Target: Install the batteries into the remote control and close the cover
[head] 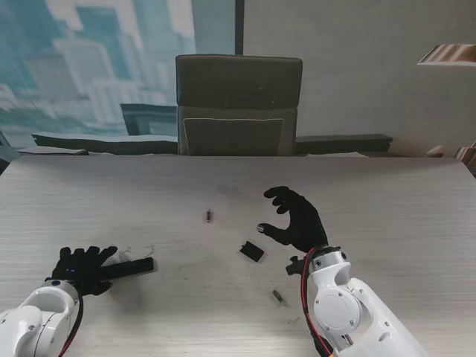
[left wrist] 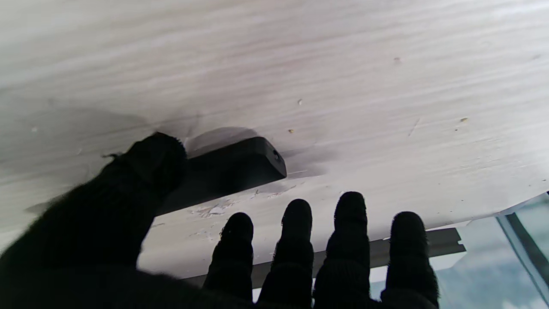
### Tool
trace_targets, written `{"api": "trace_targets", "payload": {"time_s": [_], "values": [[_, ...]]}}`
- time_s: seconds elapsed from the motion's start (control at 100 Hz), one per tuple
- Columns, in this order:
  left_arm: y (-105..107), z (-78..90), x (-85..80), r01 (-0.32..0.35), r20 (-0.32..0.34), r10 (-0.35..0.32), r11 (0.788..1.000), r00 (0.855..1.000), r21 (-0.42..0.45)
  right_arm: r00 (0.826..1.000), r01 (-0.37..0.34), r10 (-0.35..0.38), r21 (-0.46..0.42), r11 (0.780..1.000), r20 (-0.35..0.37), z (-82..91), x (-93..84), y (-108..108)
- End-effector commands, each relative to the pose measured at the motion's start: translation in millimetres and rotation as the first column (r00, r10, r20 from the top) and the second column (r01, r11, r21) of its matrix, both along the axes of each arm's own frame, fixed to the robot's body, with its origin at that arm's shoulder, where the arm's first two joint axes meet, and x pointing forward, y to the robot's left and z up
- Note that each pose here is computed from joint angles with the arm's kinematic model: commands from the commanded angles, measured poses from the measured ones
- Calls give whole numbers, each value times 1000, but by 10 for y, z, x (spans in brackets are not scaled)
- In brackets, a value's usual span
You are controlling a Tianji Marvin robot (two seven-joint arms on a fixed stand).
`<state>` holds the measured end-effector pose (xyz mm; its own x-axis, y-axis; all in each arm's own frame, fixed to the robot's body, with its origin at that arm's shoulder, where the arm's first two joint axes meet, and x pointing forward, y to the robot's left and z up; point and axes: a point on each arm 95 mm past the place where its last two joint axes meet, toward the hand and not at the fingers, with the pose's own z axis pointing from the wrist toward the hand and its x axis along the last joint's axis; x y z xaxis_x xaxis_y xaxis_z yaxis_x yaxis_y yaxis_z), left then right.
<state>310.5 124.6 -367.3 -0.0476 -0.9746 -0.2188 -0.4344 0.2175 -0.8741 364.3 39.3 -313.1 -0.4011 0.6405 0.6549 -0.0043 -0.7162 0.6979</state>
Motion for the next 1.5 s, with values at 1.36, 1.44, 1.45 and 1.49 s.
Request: {"api": "trace_targets", "payload": {"time_s": [1.36, 1.44, 1.45, 1.49], "values": [[-901, -42, 612, 199, 42, -195, 969, 980, -146, 1000, 18, -18, 7, 1000, -23, -1, -27, 10], [-1011, -28, 642, 227, 35, -224, 961, 974, -156, 1000, 21, -21, 8, 1000, -23, 0, -27, 6], [-1025, -26, 645, 231, 35, -228, 960, 973, -157, 999, 22, -22, 8, 1000, -23, 0, -27, 6], [-1078, -21, 657, 245, 31, -244, 956, 969, -162, 999, 23, -23, 9, 1000, -24, 0, -26, 6]]}}
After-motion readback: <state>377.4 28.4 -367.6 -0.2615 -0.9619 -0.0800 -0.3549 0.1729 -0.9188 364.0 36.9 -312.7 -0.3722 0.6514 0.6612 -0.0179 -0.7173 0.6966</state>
